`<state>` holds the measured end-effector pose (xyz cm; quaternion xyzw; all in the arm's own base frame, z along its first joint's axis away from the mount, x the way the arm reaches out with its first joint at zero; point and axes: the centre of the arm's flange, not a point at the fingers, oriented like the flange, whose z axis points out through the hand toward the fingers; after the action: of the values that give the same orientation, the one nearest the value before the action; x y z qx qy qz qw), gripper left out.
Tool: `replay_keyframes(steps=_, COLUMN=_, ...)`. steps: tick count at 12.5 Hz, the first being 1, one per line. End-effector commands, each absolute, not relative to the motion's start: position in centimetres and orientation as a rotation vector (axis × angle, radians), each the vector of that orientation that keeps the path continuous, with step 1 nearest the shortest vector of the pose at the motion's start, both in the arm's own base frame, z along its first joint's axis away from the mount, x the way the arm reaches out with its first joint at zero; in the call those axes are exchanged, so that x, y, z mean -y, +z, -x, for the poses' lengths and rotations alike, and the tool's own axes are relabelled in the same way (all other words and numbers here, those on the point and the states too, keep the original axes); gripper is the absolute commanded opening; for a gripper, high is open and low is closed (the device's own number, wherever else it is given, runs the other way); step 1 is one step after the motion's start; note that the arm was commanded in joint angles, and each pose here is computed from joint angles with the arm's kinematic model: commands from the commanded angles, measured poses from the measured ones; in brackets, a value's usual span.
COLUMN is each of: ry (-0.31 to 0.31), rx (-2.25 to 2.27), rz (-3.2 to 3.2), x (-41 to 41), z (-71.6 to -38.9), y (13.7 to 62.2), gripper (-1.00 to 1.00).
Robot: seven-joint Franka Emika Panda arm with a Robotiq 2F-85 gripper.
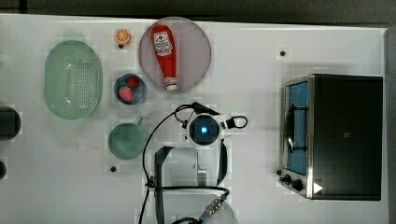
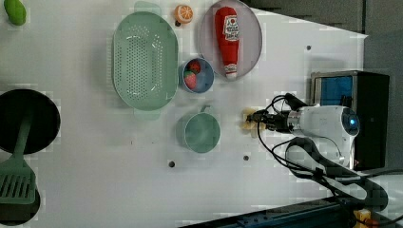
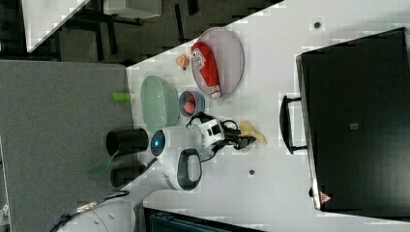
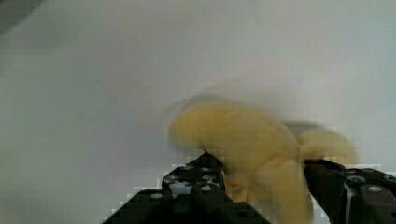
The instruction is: Pick Banana and place it in mug.
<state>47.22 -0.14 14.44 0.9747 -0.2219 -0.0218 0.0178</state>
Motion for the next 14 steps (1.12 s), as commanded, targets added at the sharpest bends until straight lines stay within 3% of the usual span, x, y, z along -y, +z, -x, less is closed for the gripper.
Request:
replay_keyframes(steps=1, ry=-0.055, rx=0.686, rz=-3.032, x=0.4, z=-47.2, y=14.6, gripper=-0.34)
replay_keyframes(steps=4, ry=-0.041, rx=0.693, rz=-3.032, x=0.6, z=-47.5, y=15.0, gripper=-0.34)
replay_keyframes(steps=8, ry=0.081, rx=0.727, rz=-3.042, x=1.4, z=-49.1, y=22.1, gripper=-0.34)
replay_keyframes(steps=10, ry=0.049, rx=0.751, rz=-3.034, x=2.0, z=-49.1, y=28.2, gripper=-0.34)
replay_keyframes(steps=14, ry=-0.084, rx=0.757, rz=-3.017, x=1.8, z=-47.9, y=40.3, gripper=-0.34)
